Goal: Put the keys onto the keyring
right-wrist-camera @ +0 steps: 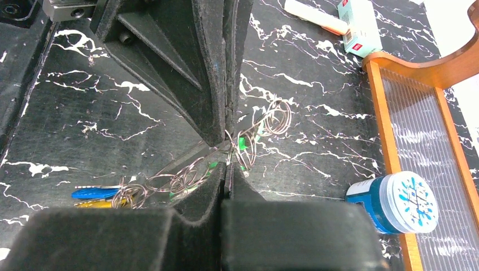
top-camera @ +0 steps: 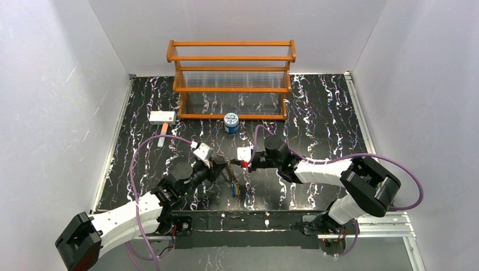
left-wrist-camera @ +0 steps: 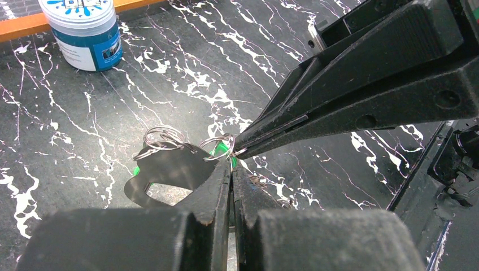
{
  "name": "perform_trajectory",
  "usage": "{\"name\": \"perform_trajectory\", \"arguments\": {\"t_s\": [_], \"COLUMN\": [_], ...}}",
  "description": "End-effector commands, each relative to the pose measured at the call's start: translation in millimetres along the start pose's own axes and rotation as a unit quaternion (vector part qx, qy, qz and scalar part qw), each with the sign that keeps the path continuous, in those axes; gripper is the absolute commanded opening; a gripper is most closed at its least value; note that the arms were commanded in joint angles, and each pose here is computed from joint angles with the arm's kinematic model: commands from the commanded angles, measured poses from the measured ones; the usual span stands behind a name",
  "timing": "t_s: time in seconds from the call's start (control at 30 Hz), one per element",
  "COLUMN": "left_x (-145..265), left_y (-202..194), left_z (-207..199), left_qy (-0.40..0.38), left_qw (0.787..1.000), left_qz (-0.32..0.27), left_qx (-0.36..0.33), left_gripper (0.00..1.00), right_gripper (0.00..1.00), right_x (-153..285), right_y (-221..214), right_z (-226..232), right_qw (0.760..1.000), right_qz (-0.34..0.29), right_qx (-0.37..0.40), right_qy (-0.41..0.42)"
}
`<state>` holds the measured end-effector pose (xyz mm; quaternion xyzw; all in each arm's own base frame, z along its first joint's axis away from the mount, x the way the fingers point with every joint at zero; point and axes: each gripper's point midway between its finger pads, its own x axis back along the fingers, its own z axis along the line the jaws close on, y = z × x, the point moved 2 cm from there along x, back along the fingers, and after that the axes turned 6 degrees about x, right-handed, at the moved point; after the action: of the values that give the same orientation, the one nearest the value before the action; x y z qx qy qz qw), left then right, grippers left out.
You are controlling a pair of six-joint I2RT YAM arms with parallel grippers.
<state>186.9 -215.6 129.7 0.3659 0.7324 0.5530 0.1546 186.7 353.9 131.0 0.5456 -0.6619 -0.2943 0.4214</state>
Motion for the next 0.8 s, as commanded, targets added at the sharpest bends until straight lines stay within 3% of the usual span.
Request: {"name": "perform_trajectory", "arguments": {"t_s": [0.0, 0.77], "left_x": [-1.4, 1.6], "left_y": [11.5, 20.0], "left_z": [-4.5, -3.9], "left_qy": [-0.007, -0.004], "left_qw": [1.0, 0.998], "left_qz": [-0.025, -0.054], "left_qx": [0.005, 0.016], "left_gripper": [0.0, 0.0], "right_gripper": [0.01, 0.01], "right_x": [-3.6, -15.4], "right_y": [10.9, -9.7], "right_z": [-4.8, 37.9], "right_qw": [1.0, 0.995], "right_qz": [-0.017, 0.035], "right_qx": [0.024, 0.07], "right_qy": [0.003, 0.068]}}
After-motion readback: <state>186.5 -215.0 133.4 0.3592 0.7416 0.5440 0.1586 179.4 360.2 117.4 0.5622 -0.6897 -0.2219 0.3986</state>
